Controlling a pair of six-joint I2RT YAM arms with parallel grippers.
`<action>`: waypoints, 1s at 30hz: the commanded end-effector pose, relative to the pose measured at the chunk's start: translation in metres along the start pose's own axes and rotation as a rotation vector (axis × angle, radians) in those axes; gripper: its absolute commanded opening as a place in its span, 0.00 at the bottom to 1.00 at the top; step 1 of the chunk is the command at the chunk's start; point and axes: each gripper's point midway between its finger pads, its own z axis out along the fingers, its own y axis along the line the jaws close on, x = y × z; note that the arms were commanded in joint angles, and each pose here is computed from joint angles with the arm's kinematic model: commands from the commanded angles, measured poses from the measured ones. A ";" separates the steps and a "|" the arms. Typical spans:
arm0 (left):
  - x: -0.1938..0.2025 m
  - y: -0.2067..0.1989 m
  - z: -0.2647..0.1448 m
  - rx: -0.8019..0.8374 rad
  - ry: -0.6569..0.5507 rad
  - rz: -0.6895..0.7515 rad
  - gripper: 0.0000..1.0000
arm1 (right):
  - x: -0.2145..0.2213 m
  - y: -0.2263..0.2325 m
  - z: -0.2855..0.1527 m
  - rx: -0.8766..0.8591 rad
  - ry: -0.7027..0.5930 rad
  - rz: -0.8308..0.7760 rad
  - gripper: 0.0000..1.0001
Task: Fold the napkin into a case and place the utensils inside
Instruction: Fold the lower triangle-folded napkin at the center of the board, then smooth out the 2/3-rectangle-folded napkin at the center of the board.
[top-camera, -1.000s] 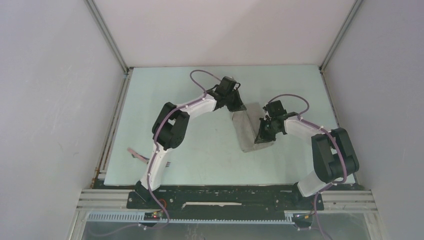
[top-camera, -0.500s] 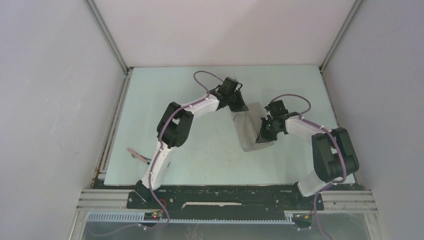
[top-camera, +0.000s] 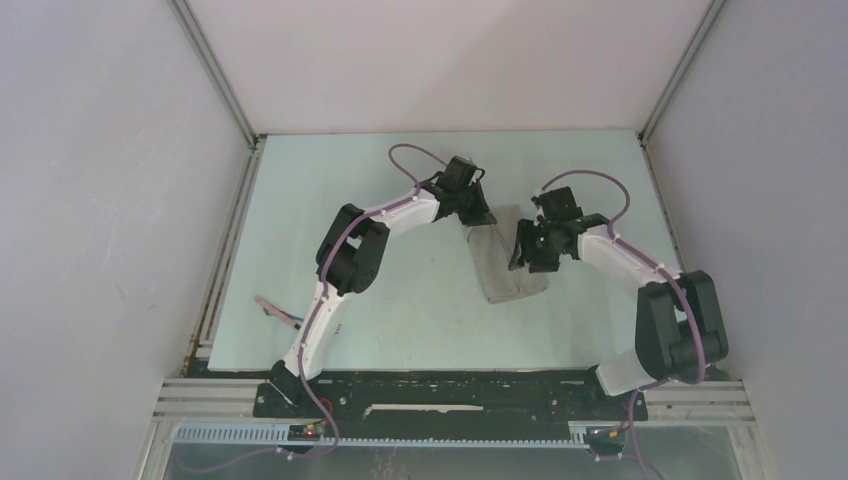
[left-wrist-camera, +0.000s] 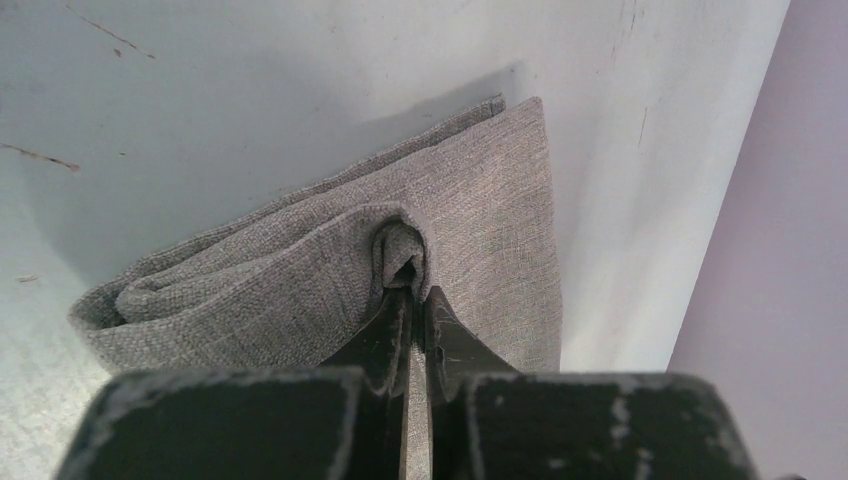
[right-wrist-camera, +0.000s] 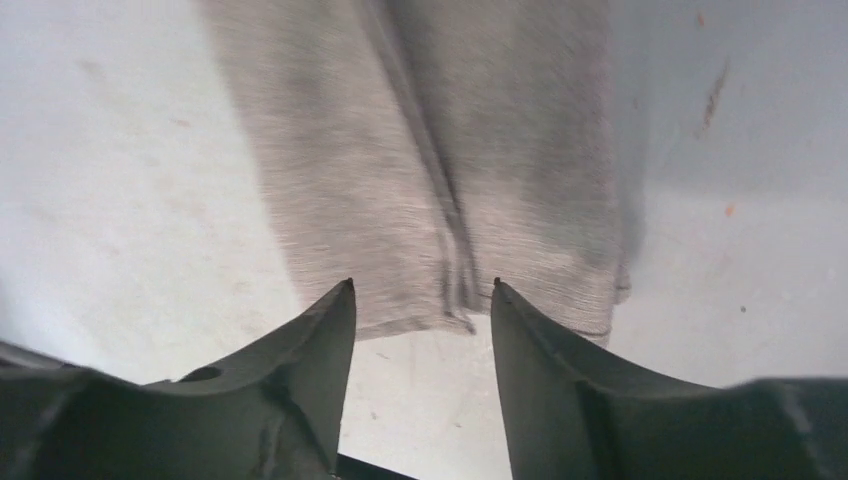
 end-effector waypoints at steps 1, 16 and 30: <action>-0.014 -0.019 -0.003 0.051 -0.033 0.036 0.06 | -0.038 0.062 -0.032 -0.277 -0.133 -0.094 0.63; -0.014 -0.016 -0.002 0.041 -0.030 0.047 0.07 | -0.045 0.123 0.025 -0.815 0.124 0.007 0.34; -0.014 -0.011 0.003 0.033 -0.021 0.060 0.10 | -0.006 0.084 0.051 -0.606 0.310 0.127 0.40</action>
